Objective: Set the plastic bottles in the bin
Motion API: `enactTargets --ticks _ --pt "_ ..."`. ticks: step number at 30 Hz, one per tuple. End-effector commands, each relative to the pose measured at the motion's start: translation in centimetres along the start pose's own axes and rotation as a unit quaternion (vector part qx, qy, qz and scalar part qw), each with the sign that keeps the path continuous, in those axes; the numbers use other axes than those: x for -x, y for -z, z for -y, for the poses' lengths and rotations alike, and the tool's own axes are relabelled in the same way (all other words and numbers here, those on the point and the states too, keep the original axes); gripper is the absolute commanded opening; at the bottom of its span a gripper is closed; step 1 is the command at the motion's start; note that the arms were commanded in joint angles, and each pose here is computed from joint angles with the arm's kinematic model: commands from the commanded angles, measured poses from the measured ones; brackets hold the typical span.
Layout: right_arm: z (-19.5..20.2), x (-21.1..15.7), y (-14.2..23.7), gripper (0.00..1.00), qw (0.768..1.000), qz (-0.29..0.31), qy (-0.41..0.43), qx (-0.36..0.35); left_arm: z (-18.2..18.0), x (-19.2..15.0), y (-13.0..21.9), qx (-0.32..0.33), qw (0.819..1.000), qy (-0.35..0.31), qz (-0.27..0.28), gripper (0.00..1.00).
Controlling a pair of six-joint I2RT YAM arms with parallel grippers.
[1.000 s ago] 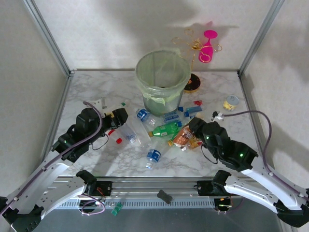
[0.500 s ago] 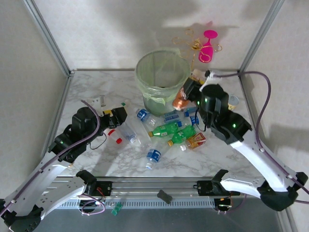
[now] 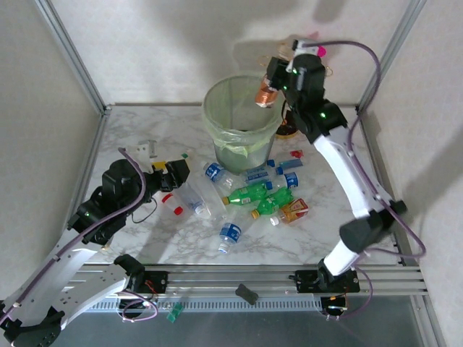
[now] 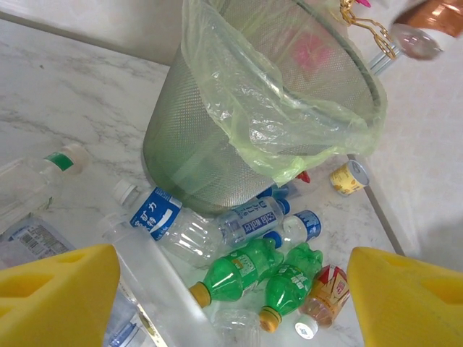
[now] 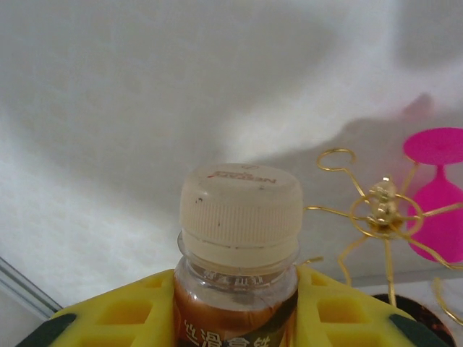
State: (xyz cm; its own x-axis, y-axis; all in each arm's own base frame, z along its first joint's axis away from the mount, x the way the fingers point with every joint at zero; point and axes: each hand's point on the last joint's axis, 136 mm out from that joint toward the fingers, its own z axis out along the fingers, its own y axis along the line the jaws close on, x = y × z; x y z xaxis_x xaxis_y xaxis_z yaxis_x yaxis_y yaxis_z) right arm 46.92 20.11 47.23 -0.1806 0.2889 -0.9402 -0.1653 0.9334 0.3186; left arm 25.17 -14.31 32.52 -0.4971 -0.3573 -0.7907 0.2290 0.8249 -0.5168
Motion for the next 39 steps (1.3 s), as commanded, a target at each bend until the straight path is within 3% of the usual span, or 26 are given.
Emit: enactTargets --ticks 1,5,16,29,31,37,39 --pt "-1.2 -2.4 -2.5 0.05 0.997 -0.059 0.049 0.017 0.7 0.7 1.0 -0.012 1.0 -0.016 0.004 0.82" --pt "-1.8 -6.1 -5.2 0.06 0.991 -0.116 0.064 0.02 0.6 0.6 1.0 -0.009 1.0 -0.019 0.003 0.82" --pt "-1.7 -16.6 -8.0 0.03 0.961 -0.222 0.165 -0.014 0.1 -0.4 0.4 -0.006 1.0 -0.021 -0.006 0.84" --pt "-0.4 -24.5 -9.3 0.04 0.927 -0.299 0.223 -0.039 -0.5 -1.1 -0.1 0.004 1.0 -0.021 -0.012 0.85" --pt "-0.2 -25.4 -9.3 0.07 0.923 -0.309 0.224 -0.04 -0.9 -1.2 -0.1 0.012 1.0 -0.021 -0.012 0.86" --pt "-0.5 -25.0 -9.3 0.36 0.926 -0.304 0.22 -0.034 -1.1 -1.1 0.0 0.017 1.0 -0.02 -0.009 0.87" --pt "-0.8 -24.2 -9.2 0.41 0.93 -0.295 0.217 -0.032 -1.1 -1.1 0.0 0.017 1.0 -0.02 -0.009 0.87"
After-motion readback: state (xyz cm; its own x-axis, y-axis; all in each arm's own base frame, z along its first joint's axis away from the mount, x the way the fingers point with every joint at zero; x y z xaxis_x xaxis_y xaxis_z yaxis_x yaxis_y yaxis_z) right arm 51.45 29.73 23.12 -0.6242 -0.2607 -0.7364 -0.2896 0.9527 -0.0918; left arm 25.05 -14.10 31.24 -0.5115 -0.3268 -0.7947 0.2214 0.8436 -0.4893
